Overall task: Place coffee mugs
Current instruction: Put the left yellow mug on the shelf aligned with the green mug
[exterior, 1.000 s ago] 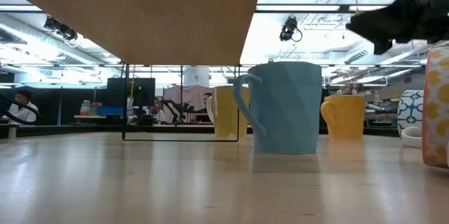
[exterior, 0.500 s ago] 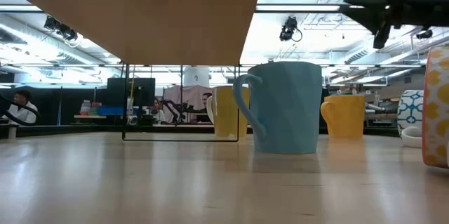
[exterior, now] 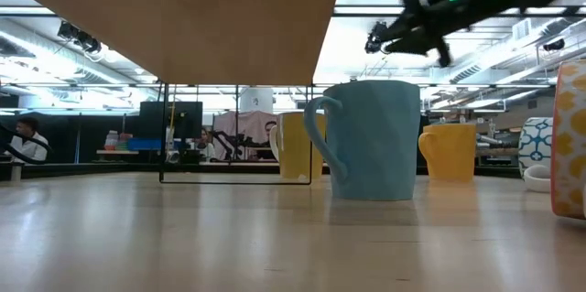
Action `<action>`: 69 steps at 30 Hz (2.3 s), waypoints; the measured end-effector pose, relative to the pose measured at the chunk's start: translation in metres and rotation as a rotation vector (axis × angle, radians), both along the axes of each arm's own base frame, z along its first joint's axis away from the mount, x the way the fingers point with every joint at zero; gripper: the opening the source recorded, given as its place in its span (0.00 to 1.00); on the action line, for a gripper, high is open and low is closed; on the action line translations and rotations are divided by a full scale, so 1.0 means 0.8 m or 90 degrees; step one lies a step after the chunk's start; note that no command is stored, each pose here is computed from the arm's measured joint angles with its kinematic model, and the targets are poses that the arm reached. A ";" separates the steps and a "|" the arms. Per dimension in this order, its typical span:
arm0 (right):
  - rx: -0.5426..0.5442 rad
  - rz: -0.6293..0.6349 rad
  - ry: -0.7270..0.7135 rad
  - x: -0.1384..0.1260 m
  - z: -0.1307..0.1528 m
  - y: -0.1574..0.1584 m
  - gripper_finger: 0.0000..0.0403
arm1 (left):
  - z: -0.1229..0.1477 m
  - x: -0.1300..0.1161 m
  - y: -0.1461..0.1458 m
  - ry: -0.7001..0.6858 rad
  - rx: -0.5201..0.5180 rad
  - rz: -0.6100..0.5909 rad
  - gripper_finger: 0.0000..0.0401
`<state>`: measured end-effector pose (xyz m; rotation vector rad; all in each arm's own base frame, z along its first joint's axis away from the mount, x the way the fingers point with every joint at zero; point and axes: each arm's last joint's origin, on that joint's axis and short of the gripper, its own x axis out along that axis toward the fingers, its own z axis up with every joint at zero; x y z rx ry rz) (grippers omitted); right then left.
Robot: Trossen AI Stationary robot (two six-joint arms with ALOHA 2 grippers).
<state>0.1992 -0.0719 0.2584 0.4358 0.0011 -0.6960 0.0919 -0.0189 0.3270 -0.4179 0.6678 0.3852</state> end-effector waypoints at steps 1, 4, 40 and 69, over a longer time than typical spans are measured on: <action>0.016 0.011 0.012 0.009 0.001 -0.009 0.33 | 0.000 0.000 0.000 0.000 0.000 0.000 0.30; 0.053 0.040 0.057 0.037 0.003 -0.032 0.33 | 0.000 0.000 0.000 0.000 0.000 0.000 0.30; 0.190 0.073 0.248 0.148 -0.055 -0.109 0.33 | 0.000 0.000 0.000 0.000 0.000 0.000 0.30; 0.203 0.073 0.283 0.152 -0.072 -0.107 0.13 | 0.000 0.000 0.000 0.001 0.000 0.000 0.30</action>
